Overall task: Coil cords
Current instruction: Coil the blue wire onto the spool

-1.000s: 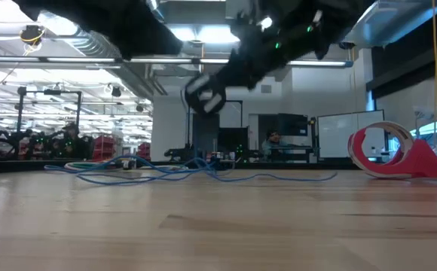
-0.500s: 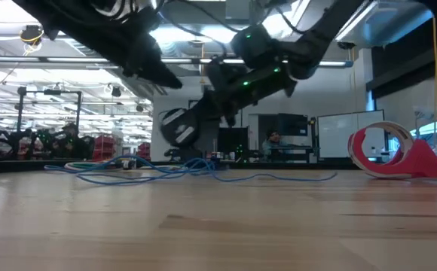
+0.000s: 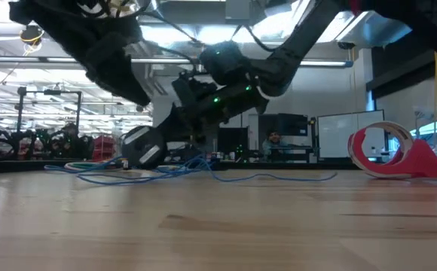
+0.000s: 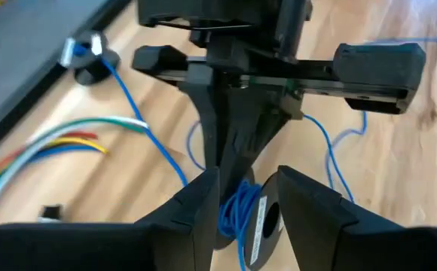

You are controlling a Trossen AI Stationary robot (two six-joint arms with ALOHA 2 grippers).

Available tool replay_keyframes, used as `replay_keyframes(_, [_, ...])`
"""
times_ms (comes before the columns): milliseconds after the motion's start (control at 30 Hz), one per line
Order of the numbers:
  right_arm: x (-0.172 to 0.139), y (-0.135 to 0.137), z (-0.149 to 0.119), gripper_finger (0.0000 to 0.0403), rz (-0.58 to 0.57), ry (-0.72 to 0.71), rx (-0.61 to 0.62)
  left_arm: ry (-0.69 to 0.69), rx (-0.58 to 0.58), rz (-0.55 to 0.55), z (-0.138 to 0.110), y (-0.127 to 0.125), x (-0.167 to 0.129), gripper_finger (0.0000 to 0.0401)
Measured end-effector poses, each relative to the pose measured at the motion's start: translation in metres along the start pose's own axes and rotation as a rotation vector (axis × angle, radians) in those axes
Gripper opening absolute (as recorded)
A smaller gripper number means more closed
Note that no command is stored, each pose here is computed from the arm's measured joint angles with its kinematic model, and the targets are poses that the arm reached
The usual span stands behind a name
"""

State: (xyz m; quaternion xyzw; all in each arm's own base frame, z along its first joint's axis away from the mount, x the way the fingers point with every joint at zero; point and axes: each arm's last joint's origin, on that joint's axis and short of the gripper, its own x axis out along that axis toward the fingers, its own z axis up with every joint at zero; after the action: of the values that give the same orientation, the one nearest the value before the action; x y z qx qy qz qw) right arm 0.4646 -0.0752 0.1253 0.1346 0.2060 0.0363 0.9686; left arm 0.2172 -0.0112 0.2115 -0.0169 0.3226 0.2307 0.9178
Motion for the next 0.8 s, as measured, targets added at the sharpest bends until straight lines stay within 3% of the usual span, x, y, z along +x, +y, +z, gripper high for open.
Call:
replay_keyframes(300, [0.016, -0.004, -0.006, 0.0009, 0.012, -0.003, 0.024, 0.081, -0.026, -0.004, -0.025, -0.009, 0.010, 0.0127])
replay_keyframes(800, [0.029, -0.004, -0.007, 0.0021, -0.035, -0.039, 0.040, 0.137, -0.036, 0.061, -0.031, -0.007, 0.024, 0.0127])
